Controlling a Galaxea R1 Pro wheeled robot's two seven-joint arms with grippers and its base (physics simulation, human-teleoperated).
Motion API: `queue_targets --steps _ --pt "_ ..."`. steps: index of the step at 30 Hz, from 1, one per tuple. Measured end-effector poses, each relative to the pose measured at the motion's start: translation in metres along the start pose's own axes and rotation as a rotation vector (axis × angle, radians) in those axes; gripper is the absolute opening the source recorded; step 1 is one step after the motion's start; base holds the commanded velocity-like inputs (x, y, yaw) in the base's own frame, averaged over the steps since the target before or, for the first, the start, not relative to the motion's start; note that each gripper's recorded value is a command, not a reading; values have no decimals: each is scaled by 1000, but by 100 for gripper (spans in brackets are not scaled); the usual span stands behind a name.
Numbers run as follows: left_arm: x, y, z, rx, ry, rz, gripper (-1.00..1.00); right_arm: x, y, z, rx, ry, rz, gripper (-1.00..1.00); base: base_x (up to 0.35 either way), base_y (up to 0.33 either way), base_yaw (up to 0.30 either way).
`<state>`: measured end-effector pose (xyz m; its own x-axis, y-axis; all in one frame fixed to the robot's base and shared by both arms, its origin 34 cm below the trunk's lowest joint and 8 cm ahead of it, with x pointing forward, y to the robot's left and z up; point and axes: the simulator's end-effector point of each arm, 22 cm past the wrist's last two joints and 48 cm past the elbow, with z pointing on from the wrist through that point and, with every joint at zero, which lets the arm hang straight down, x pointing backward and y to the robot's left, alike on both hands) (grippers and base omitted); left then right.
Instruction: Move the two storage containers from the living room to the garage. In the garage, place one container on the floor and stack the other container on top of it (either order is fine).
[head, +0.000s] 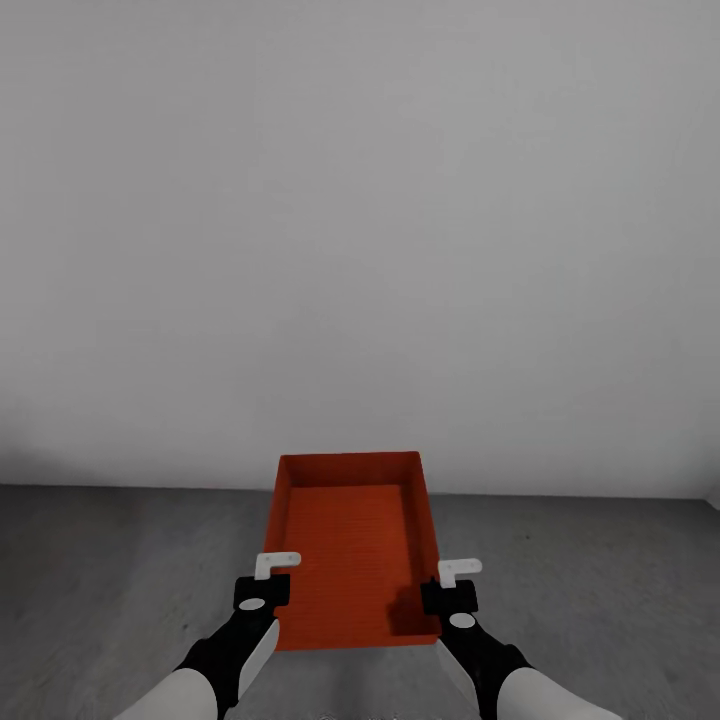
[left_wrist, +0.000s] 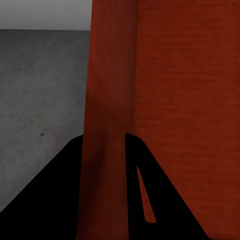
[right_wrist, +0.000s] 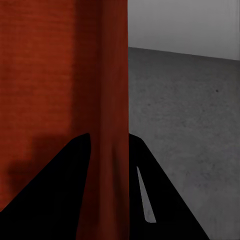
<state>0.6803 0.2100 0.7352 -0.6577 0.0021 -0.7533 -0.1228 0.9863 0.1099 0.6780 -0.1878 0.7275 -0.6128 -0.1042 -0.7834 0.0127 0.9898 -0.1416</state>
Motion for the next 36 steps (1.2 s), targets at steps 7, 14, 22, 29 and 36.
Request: queue_targets --steps 7,14,22,29,36 --pt "6 0 3 0 10 2 -100 6 1 2 -1 10 -1 -100 0 0 0" --pt "12 -1 5 0 22 4 -100 12 2 4 -2 22 -2 -100 0 0 0" --pt "19 -1 8 0 35 6 -100 19 3 6 -4 35 -3 -100 0 0 0" --pt "25 -2 10 0 46 8 -100 25 3 8 -5 47 -5 -100 0 0 0" --pt "31 -2 12 0 57 10 -100 31 4 10 -6 58 -6 -100 0 0 0"
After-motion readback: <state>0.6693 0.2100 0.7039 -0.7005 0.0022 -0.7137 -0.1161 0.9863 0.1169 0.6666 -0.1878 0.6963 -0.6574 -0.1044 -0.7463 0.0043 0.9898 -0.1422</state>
